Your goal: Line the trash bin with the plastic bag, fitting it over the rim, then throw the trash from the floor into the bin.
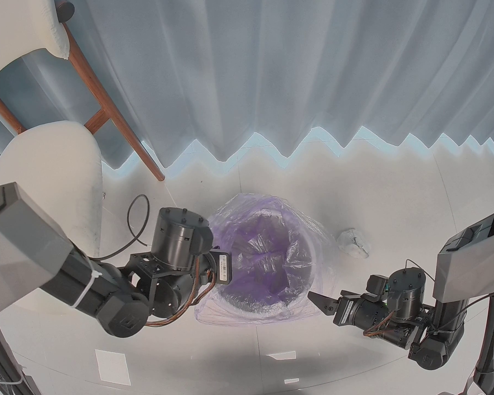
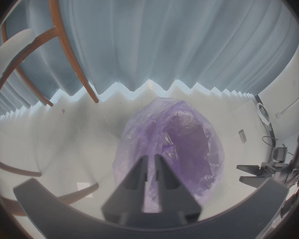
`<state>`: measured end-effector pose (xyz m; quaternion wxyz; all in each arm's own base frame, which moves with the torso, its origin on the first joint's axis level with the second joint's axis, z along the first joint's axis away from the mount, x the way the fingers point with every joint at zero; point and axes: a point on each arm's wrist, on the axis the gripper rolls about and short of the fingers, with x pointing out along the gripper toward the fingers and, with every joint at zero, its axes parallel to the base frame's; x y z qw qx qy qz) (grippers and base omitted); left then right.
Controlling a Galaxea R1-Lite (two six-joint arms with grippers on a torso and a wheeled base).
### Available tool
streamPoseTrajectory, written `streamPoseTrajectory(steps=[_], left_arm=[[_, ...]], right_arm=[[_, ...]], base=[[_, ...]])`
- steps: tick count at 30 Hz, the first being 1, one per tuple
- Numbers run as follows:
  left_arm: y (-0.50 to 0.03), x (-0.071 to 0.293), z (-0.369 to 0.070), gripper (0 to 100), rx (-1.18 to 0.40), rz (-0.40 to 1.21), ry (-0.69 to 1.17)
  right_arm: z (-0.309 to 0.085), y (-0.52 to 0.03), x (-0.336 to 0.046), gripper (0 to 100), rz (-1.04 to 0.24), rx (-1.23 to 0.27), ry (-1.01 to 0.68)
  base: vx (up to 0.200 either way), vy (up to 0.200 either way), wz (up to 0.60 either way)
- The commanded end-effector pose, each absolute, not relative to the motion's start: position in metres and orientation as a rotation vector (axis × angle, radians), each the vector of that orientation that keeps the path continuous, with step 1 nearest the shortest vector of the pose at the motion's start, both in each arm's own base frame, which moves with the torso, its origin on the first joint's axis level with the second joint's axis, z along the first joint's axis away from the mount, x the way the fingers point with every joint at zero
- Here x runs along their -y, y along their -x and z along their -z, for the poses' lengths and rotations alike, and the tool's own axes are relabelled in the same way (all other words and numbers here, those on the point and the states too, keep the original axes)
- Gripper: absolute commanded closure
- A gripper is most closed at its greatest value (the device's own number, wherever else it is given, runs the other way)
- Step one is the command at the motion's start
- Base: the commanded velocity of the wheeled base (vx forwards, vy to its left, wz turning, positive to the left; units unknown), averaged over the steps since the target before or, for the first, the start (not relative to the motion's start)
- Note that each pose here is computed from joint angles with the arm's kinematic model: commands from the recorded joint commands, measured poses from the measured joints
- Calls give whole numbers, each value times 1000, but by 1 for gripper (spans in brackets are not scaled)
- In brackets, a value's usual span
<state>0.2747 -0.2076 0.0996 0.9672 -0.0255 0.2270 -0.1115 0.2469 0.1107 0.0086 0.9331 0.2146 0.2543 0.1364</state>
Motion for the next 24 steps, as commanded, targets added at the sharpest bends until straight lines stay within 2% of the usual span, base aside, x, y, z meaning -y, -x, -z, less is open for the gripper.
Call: streamPoseTrajectory(steps=[1,8,9,16,24], left_arm=[[-293,219,-80,100,-480,219,15],[-294,219,-79,100,-471,188,-12],[-294,218,-79,0,-466,175,-23],[-297,221,-80,0,-418,180,-72],[-318,225,-56,0,-367,173,-114]], right_arm=[[-16,-246,-112,0,-296,-486,-448],[-16,-246,-113,0,-296,-486,-450],[-16,-247,-113,0,-296,-485,-450],[-15,-247,-113,0,-295,-488,-449],[-15,-247,-113,0,-295,-489,-449]], base=[[0,0,0],[0,0,0],[0,0,0],[0,0,0],[0,0,0]])
